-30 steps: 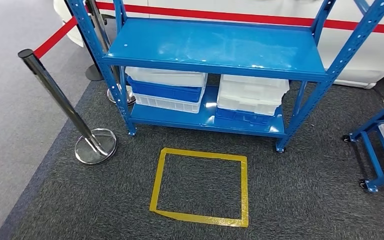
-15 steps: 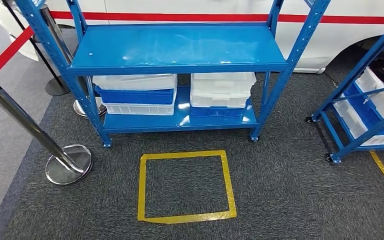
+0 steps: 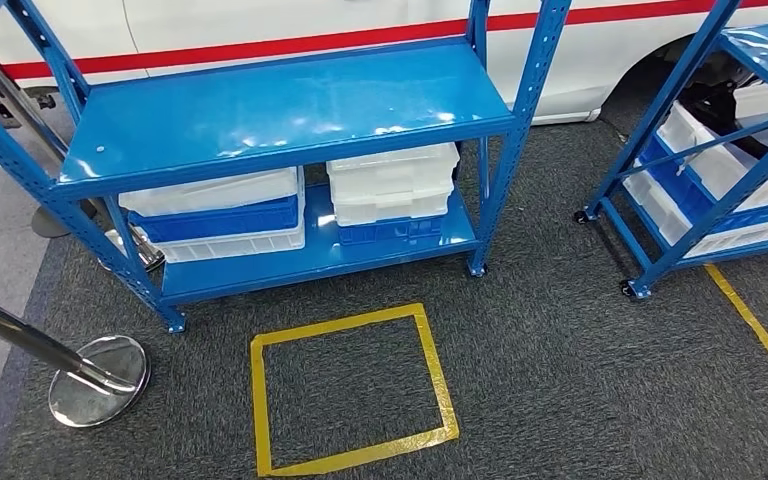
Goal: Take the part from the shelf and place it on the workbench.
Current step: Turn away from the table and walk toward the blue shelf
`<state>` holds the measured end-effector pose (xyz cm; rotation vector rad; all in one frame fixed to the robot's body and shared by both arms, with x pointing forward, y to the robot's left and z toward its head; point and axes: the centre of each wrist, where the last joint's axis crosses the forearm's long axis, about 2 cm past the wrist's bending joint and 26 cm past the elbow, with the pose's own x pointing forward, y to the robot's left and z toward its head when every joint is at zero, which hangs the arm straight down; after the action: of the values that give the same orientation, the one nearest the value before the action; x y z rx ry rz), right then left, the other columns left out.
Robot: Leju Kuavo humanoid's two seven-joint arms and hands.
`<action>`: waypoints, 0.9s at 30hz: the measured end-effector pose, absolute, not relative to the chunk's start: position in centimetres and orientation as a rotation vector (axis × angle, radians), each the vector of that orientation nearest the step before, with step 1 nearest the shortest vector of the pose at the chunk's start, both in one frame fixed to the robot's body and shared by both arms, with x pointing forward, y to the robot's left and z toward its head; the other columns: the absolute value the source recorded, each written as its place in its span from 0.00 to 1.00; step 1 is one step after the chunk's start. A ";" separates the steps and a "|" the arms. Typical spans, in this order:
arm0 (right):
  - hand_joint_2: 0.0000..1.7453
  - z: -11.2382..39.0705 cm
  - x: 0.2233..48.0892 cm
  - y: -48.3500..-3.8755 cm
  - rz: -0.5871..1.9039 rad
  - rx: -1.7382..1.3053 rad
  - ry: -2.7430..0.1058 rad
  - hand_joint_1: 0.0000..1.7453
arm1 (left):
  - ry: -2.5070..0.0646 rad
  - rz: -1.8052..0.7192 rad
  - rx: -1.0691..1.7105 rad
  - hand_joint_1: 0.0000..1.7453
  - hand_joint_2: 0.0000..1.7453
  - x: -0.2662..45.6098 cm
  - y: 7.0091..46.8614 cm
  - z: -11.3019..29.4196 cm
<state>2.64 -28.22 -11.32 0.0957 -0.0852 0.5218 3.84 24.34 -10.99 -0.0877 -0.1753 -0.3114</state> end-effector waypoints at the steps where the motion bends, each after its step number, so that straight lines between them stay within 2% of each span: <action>1: 0.00 -11.3 2.6 -28.2 0.522 0.096 -0.084 0.00 | -0.174 -0.311 -0.087 0.00 0.00 3.8 24.4 -11.0; 26: 0.00 -11.3 2.4 -28.4 0.547 0.101 -0.107 0.00 | -0.172 -0.304 -0.084 0.00 0.00 3.8 24.7 -11.0; 27: 0.00 -11.3 2.4 -28.4 0.551 0.101 -0.109 0.00 | -0.173 -0.304 -0.084 0.00 0.25 3.8 24.7 -11.0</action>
<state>2.45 -28.35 -11.34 0.1013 -0.1094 0.5506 3.80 24.67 -11.03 -0.0839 -0.1726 -0.3044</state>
